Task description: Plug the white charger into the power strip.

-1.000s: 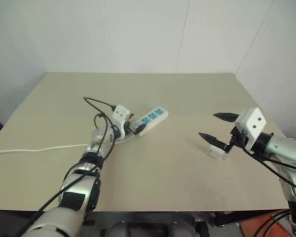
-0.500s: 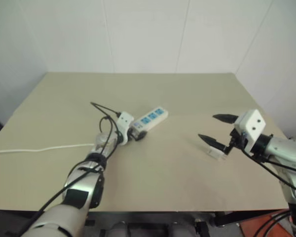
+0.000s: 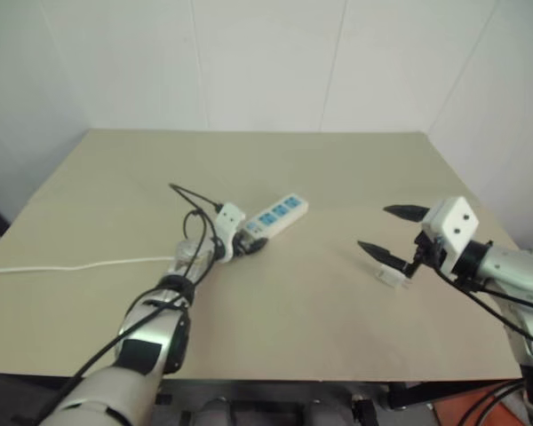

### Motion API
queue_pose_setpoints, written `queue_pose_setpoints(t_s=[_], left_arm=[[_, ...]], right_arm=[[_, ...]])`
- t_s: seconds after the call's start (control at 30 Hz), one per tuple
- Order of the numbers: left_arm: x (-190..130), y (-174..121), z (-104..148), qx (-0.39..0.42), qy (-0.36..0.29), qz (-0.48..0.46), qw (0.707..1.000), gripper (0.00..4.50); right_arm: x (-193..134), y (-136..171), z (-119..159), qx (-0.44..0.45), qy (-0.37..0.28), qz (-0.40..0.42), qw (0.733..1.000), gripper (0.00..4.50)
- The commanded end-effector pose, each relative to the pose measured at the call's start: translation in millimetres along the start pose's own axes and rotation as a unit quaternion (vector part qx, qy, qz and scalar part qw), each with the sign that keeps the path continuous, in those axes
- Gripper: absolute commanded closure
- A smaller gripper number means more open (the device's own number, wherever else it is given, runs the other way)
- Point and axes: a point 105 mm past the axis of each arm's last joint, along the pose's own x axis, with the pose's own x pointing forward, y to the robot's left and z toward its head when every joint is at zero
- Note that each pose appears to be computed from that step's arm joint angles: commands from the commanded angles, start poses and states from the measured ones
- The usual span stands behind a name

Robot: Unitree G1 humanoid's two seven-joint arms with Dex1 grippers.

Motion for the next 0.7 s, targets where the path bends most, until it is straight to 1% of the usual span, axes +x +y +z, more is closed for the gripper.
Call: queue_pose_setpoints(t_s=[0.03, 0.13, 0.27, 0.4, 0.53, 0.6, 0.7], left_arm=[[-11, -6, 14, 0.008, -0.045, -0.064, 0.997, 1.21], [-24, -12, 15, 0.022, -0.054, -0.119, 0.991, 1.21], [-47, -23, 18, 0.042, -0.061, -0.203, 0.976, 1.21], [-73, -38, 19, 0.086, -0.045, -0.27, 0.958, 1.21], [-91, -47, 18, 0.123, -0.021, -0.296, 0.947, 1.21], [-97, -50, 15, 0.135, -0.007, -0.303, 0.943, 1.21], [-102, -58, 12, 0.136, -0.001, -0.314, 0.94, 1.21]], right_arm=[[-4, -6, 7, -0.022, -0.005, -0.011, 1.0, 0.0], [-5, -5, 5, -0.02, -0.003, -0.008, 1.0, 0.0], [-9, -4, 2, -0.01, 0.0, -0.008, 1.0, 0.0], [-13, -9, -2, -0.006, 0.015, -0.015, 1.0, 0.0], [-14, -12, -2, 0.0, 0.02, -0.014, 1.0, 0.0], [-14, -13, -5, 0.015, 0.037, -0.013, 0.999, 0.0], [-16, -15, -7, 0.074, 0.071, 0.004, 0.995, 0.0]])
